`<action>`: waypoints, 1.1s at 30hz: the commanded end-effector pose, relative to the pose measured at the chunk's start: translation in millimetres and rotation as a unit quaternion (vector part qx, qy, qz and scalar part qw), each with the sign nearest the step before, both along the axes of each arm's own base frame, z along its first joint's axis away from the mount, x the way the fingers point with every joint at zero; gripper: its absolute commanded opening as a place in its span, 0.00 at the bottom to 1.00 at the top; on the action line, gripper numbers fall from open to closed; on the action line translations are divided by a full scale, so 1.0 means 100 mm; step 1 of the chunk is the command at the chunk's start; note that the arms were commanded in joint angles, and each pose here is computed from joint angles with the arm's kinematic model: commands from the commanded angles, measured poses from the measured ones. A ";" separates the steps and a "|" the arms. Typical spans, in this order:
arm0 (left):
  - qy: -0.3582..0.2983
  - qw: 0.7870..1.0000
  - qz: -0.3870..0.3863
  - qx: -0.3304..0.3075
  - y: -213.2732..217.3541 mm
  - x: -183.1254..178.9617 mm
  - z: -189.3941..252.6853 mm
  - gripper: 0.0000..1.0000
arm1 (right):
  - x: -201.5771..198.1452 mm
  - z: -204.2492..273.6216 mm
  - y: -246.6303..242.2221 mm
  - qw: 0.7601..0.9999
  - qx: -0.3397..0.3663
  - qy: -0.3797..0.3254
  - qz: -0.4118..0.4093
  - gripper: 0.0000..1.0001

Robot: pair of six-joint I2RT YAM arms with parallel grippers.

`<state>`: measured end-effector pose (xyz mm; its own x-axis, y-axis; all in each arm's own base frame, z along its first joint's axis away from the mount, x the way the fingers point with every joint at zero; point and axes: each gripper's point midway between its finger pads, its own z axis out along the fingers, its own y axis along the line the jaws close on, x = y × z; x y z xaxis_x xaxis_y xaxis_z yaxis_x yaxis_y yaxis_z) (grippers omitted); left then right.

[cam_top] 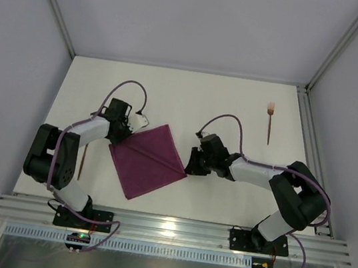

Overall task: Fold the napkin into a case and place the utensils inside
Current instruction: Move the upper triangle-folded napkin to the center of the board.

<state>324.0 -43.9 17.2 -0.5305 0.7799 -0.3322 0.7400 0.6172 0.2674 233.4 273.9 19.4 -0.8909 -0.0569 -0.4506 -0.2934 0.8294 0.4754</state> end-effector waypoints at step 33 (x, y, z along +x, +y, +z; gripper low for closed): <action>0.108 0.994 -0.014 -0.013 -0.16 -1.18 0.21 0.54 | 1.88 0.06 0.74 0.992 0.120 0.025 0.027 0.52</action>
